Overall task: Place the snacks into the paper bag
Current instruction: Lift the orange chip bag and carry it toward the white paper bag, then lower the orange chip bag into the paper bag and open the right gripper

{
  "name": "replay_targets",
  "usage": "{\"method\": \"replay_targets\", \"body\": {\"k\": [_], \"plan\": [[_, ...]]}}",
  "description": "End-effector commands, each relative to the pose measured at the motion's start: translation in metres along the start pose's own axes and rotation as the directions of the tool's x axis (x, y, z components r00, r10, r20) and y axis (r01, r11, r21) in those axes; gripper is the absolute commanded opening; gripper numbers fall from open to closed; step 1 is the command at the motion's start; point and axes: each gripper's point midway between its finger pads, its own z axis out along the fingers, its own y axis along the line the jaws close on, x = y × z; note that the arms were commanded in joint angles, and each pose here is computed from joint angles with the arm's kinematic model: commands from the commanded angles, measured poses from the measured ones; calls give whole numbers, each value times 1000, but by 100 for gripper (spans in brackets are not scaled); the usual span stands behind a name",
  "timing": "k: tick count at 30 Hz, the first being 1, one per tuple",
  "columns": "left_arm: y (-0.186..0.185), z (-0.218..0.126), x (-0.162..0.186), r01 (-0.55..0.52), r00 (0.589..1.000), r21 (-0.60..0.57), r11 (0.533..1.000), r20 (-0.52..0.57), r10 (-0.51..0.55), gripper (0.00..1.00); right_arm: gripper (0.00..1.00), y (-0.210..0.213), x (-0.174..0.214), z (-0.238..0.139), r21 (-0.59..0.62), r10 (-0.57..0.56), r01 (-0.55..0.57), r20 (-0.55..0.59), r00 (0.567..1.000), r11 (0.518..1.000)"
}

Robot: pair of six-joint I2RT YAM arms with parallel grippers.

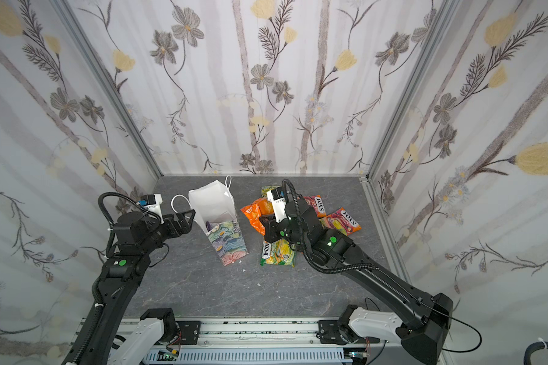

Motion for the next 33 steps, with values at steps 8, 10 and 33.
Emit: {"method": "replay_targets", "body": {"k": [8, 10, 33], "plan": [[-27, 1, -14, -10, 1000, 143, 990, 24, 6, 100, 0, 80, -48, -5, -307, -63, 88, 90, 994, 948], [-28, 1, -15, -17, 999, 148, 989, 29, 13, 100, 0, 100, -51, -5, -383, -75, 104, 91, 993, 918], [-1, -1, -3, -13, 1000, 4, 1000, 24, 13, 100, 0, 162, -78, 62, -598, -100, 162, 136, 986, 785]]}}
